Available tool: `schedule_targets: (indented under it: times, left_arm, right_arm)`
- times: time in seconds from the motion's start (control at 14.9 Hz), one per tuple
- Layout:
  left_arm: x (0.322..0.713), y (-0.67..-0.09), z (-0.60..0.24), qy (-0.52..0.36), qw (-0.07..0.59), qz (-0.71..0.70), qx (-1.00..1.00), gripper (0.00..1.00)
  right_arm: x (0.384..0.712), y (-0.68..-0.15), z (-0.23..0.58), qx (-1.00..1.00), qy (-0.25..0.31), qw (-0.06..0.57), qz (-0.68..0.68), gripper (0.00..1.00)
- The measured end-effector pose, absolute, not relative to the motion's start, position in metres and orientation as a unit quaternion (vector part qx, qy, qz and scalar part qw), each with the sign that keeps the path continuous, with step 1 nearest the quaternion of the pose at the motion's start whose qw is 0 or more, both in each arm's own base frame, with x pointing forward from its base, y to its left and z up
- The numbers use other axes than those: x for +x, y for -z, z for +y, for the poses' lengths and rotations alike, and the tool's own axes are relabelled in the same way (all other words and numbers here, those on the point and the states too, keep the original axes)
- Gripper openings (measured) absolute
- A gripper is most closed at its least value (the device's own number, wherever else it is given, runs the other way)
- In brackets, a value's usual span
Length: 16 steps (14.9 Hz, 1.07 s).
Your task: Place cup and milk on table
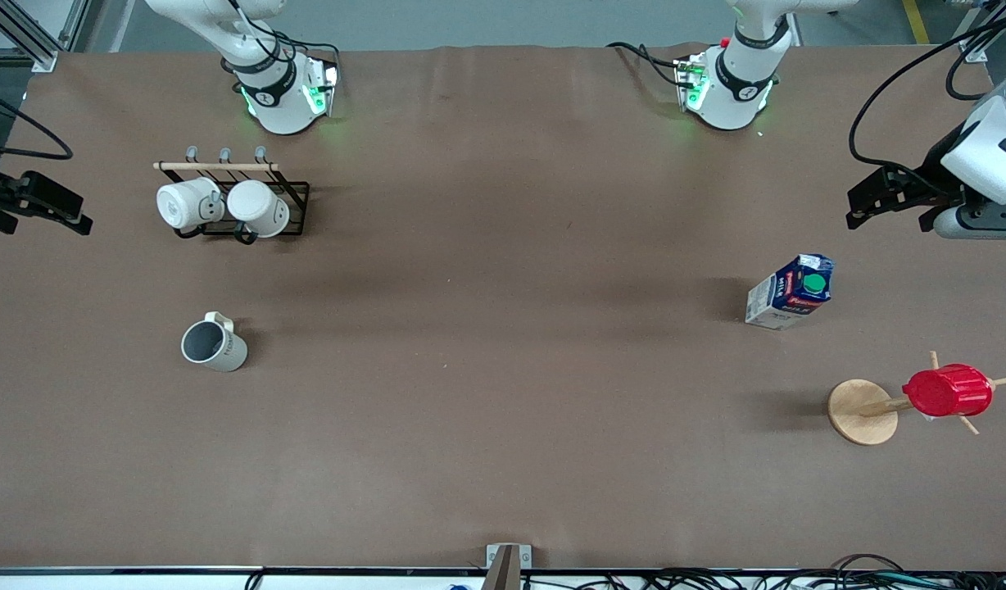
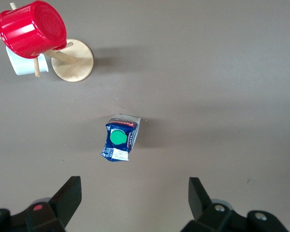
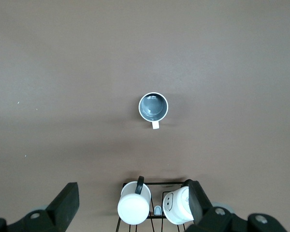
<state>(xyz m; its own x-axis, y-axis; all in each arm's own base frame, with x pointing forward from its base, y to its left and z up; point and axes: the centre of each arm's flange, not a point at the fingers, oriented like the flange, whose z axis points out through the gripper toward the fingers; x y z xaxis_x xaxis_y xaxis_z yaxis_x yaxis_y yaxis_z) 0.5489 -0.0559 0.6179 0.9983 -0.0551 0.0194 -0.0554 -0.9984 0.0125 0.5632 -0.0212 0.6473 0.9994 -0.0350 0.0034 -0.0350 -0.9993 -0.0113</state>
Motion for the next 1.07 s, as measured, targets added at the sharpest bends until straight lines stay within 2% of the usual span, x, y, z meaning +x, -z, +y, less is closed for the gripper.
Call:
schedule_targets:
  times: [0.74, 0.87, 1.07]
  left_arm:
    - [0.558, -0.598, -0.051, 0.009, 0.006, -0.022, 1.0, 0.99]
    - [0.562, -0.581, -0.05, 0.021, 0.006, -0.022, 1.0, 0.99]
    - [0.568, -0.543, -0.047, 0.022, 0.005, -0.021, 1.0, 0.98]
  right_arm:
    - [0.565, -0.644, -0.024, -1.0, 0.001, 0.005, 0.016, 1.0]
    - [0.577, -0.623, -0.027, -1.0, 0.003, 0.005, 0.004, 1.0]
    - [0.615, -0.553, -0.045, -1.0, -0.008, 0.002, -0.011, 1.0]
